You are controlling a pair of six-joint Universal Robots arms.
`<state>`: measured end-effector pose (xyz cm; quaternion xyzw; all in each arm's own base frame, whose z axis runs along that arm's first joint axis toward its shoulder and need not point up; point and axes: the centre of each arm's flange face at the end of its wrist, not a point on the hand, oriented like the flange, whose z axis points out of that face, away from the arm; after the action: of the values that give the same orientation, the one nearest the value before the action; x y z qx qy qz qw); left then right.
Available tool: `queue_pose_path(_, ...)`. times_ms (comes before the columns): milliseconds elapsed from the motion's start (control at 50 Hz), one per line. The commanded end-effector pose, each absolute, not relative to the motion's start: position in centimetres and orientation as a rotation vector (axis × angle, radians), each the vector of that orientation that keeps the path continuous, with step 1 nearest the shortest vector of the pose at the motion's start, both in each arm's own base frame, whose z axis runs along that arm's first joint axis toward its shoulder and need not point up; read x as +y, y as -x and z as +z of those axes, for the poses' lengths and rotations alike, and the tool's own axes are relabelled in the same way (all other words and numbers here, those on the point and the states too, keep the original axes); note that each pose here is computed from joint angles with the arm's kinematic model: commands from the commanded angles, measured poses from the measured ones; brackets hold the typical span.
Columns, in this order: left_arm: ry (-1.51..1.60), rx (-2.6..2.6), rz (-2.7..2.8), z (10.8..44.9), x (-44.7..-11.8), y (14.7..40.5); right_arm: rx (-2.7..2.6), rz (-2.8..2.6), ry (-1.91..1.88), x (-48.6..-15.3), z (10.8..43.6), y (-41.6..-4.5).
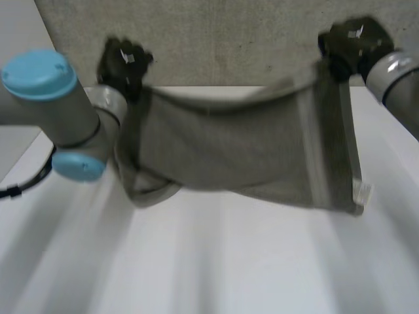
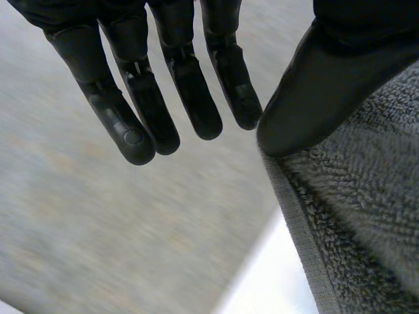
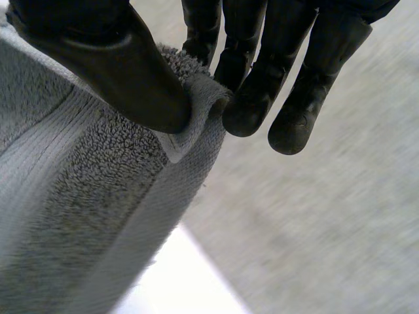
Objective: Fold the towel.
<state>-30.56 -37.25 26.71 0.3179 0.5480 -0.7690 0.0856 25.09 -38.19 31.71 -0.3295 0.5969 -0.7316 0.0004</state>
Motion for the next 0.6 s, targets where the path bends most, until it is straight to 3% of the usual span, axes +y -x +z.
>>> queue_pose_path(20,-0.496,1.260,-2.807,39.0,-37.4,28.9,1.328,-2.850,0.705,-38.7,39.4,-24.5)
queue_pose_path(80,-0.390,1.231,-2.907,41.3,-36.9,27.1,1.235,-2.907,0.631,-36.7,41.9,-23.7)
queue_pose_path(180,-0.426,1.358,-2.875,39.3,-36.6,26.3,1.433,-2.732,0.737,-36.2,39.3,-23.7)
queue_pose_path(340,-0.772,1.850,-2.543,27.9,-33.7,25.8,1.801,-2.132,1.029,-33.3,30.3,-24.0)
queue_pose_path(420,-0.901,1.953,-2.392,24.8,-31.5,25.2,1.957,-1.990,1.041,-32.9,27.3,-22.3)
queue_pose_path(460,-1.050,2.004,-2.252,21.7,-29.0,24.9,2.078,-1.877,1.101,-32.1,24.2,-21.3)
queue_pose_path(600,-1.260,2.074,-2.051,17.2,-25.0,24.9,2.236,-1.737,1.207,-31.3,19.6,-19.1)
